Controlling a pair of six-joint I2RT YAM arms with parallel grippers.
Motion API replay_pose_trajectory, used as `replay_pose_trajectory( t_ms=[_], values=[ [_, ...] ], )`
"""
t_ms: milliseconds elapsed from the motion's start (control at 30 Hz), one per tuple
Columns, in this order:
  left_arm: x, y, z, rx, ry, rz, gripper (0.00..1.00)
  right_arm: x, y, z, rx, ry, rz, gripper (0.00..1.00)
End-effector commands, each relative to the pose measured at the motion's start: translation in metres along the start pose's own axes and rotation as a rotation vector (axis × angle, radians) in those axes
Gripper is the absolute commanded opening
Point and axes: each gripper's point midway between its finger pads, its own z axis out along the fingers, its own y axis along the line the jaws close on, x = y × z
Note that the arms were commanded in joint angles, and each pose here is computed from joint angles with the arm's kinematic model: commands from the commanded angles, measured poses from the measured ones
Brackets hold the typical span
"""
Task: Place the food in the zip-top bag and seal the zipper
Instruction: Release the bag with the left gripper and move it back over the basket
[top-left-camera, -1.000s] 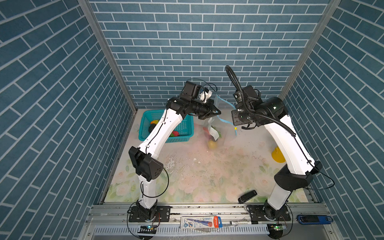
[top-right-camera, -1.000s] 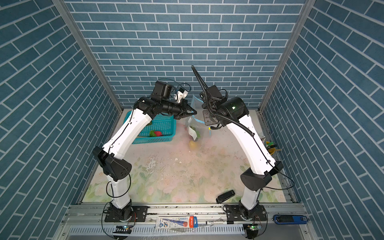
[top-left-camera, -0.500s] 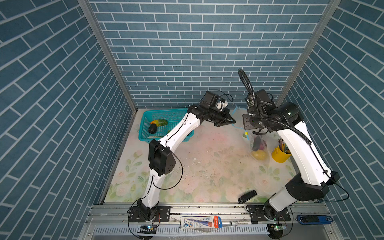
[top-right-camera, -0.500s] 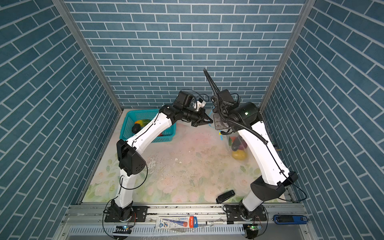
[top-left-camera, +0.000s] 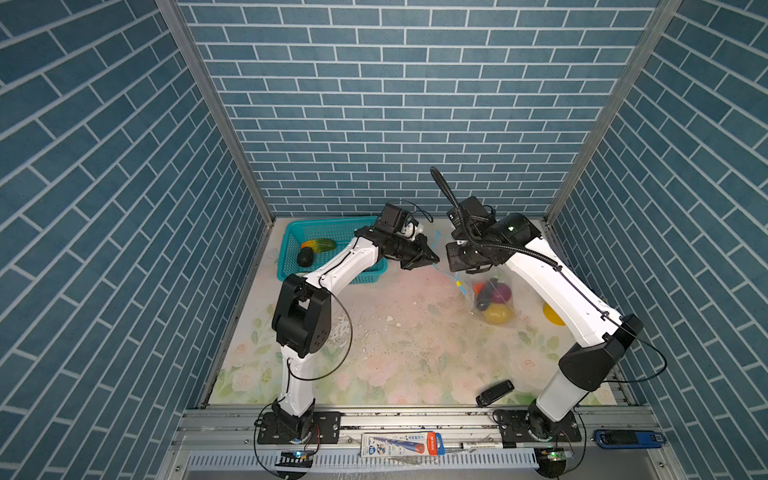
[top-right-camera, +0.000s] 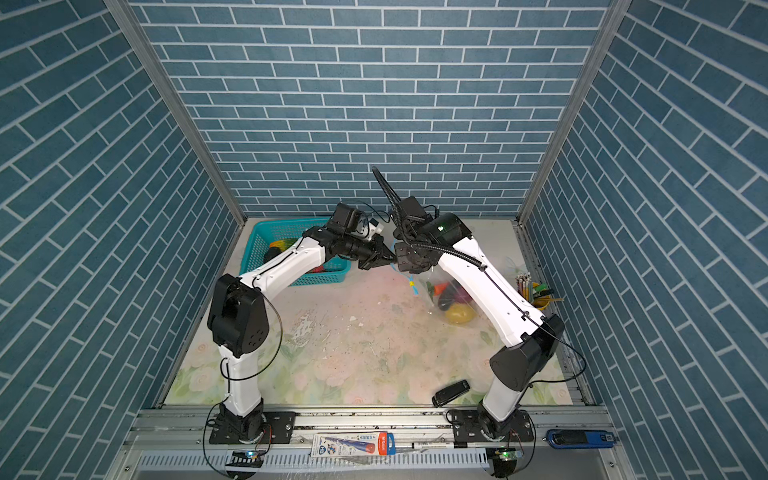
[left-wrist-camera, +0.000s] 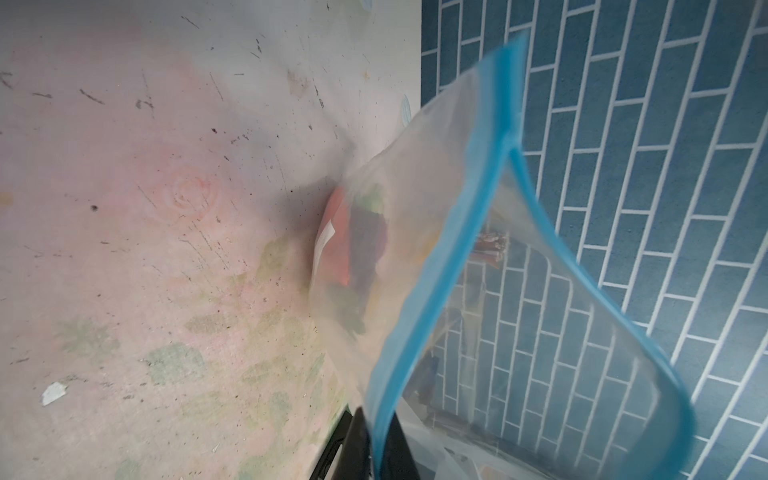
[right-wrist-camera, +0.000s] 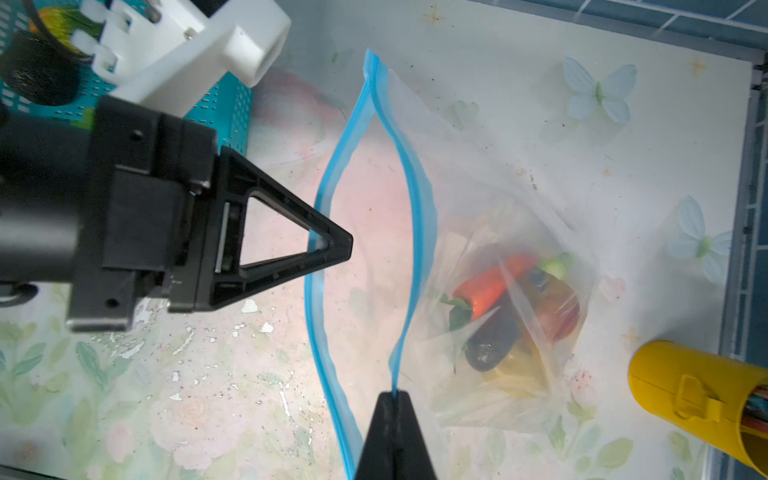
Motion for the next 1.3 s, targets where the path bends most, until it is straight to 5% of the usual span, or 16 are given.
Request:
replay_pose_trajectory(
  t_ms=[0, 167, 267, 800, 1267],
  values=[
    [-0.002, -0.006, -0.023, 0.005, -0.047, 0.067, 0.21, -0.004, 0.013, 0.01, -0.044, -0.005, 0.044, 0.0],
    [-0.007, 0.016, -0.057, -0.088, -0.11, 0.088, 0.48, -0.006, 0.023, 0.021, -0.072, -0.001, 0.044, 0.0],
    [-0.012, 0.026, -0.081, -0.157, -0.146, 0.109, 0.55, -0.007, 0.028, 0.025, -0.084, 0.003, 0.039, 0.0],
    [-0.083, 0.156, -0.234, -0.688, -0.416, 0.05, 0.65, -0.01, 0.044, 0.036, -0.147, 0.004, -0.008, 0.0],
    [-0.124, 0.255, -0.298, -1.003, -0.426, -0.05, 0.69, -0.008, 0.052, 0.039, -0.191, 0.005, -0.021, 0.0]
  ],
)
